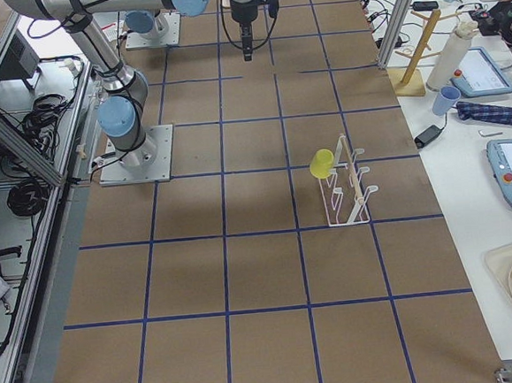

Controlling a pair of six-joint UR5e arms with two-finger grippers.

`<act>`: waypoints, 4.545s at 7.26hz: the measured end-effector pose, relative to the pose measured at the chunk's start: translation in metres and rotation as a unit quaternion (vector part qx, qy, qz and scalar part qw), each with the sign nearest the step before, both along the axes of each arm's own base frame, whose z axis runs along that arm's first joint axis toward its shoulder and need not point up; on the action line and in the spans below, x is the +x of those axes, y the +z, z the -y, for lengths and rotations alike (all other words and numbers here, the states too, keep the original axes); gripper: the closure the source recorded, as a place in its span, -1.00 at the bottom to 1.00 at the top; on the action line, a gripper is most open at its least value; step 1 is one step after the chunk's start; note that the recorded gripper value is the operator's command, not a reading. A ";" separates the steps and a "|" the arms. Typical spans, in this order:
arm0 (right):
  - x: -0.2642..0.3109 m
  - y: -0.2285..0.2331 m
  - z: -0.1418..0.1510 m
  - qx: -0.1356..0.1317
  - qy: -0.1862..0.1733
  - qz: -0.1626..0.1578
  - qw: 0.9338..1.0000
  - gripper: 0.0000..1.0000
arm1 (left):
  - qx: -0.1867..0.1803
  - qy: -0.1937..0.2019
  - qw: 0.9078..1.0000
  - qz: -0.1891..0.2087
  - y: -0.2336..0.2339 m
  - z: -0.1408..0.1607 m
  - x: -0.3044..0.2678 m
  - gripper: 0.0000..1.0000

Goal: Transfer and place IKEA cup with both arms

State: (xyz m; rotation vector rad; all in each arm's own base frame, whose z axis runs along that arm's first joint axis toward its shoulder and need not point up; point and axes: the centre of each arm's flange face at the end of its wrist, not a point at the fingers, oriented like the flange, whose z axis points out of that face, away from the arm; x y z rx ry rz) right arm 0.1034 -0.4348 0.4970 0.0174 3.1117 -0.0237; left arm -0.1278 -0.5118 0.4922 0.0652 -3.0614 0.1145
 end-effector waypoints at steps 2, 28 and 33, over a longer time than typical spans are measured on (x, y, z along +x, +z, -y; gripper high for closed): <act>0.000 0.001 0.000 -0.001 0.000 0.000 1.000 -1.00 | 0.001 0.000 1.000 0.000 0.000 0.000 0.000 -1.00; -0.275 -0.146 0.149 -0.082 0.128 -0.041 0.988 -1.00 | 0.001 0.000 1.000 0.000 0.000 -0.001 0.000 -1.00; -0.281 -0.174 0.162 -0.082 0.135 -0.039 0.987 -1.00 | 0.001 0.000 1.000 0.000 0.000 -0.001 0.000 -1.00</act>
